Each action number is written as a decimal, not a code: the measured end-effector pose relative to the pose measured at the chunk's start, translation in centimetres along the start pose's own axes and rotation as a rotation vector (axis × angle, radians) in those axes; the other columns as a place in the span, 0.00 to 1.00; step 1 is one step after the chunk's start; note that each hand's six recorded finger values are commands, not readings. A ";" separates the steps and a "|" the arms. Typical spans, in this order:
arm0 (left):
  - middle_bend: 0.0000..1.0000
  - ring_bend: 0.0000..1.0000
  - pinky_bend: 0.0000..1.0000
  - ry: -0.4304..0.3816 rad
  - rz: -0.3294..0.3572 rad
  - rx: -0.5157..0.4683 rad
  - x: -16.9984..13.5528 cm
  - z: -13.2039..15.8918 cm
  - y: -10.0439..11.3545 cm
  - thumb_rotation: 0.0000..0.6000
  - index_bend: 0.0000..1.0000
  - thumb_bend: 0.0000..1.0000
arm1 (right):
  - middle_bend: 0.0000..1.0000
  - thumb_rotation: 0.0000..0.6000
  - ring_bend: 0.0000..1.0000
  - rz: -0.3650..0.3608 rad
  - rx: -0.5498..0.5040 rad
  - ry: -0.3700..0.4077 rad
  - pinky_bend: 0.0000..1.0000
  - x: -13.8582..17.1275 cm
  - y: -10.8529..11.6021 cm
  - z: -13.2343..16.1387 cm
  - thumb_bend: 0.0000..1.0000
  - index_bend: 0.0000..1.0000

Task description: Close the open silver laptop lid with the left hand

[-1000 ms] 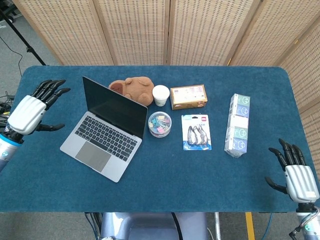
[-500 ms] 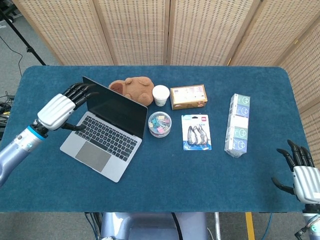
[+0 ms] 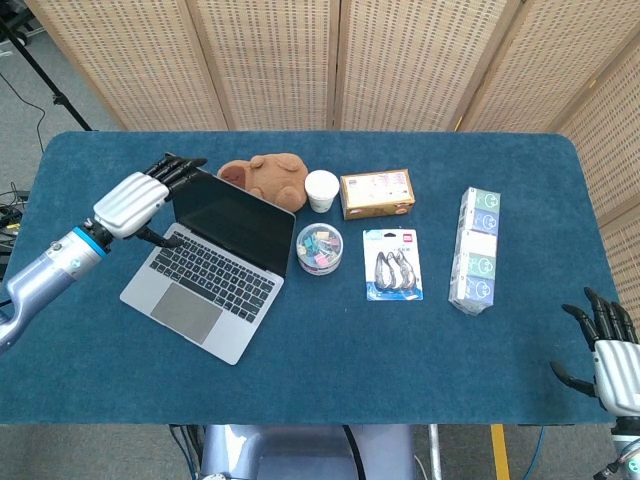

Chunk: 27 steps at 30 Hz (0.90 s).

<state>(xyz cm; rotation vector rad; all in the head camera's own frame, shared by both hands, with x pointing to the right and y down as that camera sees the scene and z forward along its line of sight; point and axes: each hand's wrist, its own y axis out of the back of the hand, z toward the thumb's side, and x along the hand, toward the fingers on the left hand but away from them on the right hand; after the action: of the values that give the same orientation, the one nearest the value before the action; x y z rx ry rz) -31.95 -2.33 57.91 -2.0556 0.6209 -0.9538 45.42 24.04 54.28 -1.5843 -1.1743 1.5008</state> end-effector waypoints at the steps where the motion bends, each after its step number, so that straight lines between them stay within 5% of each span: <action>1: 0.00 0.00 0.04 0.005 0.001 0.005 0.2 -0.2 0.1 1.00 0.12 0.09 | 0.00 1.00 0.00 0.001 0.000 -0.001 0.00 0.0 0.0 0.0 0.23 0.19; 27: 0.00 0.00 0.04 0.000 -0.048 -0.034 6.9 -0.3 -1.2 1.00 0.13 0.09 | 0.00 1.00 0.00 0.056 -0.009 -0.066 0.00 -2.0 -1.3 -2.1 0.23 0.19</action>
<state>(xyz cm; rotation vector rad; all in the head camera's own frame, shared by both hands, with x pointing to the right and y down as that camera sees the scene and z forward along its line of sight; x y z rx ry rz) -27.94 -6.50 61.86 -2.1090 0.5945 -0.9771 47.42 22.99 56.50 -1.5965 -1.1837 1.5972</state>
